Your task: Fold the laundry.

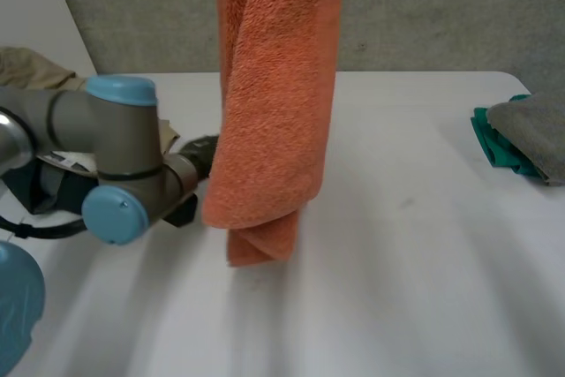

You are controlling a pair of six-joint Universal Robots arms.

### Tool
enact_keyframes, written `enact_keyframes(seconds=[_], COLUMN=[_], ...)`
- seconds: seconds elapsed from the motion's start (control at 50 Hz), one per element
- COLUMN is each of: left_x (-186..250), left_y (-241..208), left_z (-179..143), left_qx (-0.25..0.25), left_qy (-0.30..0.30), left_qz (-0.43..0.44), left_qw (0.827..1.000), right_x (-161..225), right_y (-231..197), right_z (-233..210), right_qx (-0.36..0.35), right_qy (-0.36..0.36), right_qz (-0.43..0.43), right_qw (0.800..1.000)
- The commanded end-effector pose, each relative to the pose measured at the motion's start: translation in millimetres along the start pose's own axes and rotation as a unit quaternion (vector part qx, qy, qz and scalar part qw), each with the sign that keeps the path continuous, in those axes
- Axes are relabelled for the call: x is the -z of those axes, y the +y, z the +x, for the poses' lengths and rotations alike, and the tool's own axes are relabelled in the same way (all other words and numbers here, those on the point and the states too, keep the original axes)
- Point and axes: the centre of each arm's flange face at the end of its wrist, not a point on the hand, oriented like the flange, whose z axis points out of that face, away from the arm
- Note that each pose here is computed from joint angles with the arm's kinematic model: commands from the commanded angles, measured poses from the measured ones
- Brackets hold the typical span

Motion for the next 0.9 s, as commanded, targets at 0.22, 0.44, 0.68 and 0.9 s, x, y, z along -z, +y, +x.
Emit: enact_keyframes(seconds=[0.22,0.44,0.68,0.9], left_x=[43,157,119,28], left_y=[-72,-154,-110,-106], left_z=[-75,-105,-120,-121], left_qx=[-0.112,-0.157,-0.198,-0.228], left_qy=[-0.096,-0.116,-0.130,-0.128], left_qz=[0.081,0.217,0.104,0.086], left_qw=[0.986,0.956,0.966,0.961], right_x=[19,73,121,102], right_y=[78,167,270,345], right_z=[62,77,68,57], right_qx=[0.066,0.071,0.070,0.085], right_qy=[0.074,0.030,-0.020,-0.001], right_qz=[-0.151,-0.303,-0.441,-0.444], right_qw=[0.984,0.950,0.894,0.892])
